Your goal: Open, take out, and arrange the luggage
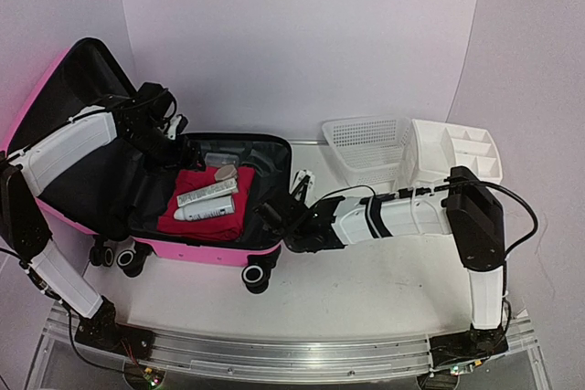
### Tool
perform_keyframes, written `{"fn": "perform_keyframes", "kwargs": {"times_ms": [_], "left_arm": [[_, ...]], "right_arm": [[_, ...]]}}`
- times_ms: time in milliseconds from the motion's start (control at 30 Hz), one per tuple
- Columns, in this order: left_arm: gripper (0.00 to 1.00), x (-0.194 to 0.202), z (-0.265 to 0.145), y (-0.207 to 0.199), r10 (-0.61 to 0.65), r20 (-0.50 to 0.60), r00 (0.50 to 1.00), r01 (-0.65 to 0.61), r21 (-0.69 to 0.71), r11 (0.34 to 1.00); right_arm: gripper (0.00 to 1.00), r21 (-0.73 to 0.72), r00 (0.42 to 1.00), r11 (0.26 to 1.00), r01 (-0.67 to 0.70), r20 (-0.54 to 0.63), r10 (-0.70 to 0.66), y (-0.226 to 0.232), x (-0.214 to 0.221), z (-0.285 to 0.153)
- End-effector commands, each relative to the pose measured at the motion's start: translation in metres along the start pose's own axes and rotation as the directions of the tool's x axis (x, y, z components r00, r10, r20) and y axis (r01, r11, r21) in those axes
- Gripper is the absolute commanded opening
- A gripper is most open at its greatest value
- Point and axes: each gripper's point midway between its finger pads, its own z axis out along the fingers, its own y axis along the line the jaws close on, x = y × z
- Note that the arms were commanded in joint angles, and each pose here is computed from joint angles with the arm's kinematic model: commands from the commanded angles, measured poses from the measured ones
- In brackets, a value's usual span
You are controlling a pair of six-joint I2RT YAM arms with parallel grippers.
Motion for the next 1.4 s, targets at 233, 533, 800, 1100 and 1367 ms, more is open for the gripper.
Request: {"fn": "perform_keyframes", "kwargs": {"times_ms": [233,533,800,1100,1367], "left_arm": [[0.92,-0.004,-0.011,-0.016,0.037,0.068,0.997,-0.042,0.067,0.997],[0.93,0.001,-0.032,-0.039,0.113,0.109,0.988,-0.133,0.193,0.972],[0.93,0.026,-0.031,-0.067,0.158,0.113,0.981,-0.190,0.390,0.901],[0.92,0.045,-0.031,-0.087,0.184,0.109,0.977,-0.213,0.459,0.862],[0.92,0.065,-0.033,-0.113,0.220,0.098,0.971,-0.239,0.499,0.833]], "right_arm": [[0.74,-0.154,0.910,0.897,0.414,0.085,-0.406,0.039,-0.052,-0.067],[0.98,-0.042,0.505,0.509,0.860,-0.088,-0.859,-0.036,-0.108,-0.116],[0.98,-0.014,0.456,0.491,0.871,-0.349,-0.819,-0.170,-0.206,-0.153],[0.98,-0.150,0.622,0.753,0.640,-0.475,-0.623,-0.206,-0.232,-0.127],[0.91,-0.020,0.672,0.802,0.597,-0.533,-0.514,-0.226,-0.250,-0.087]]}}
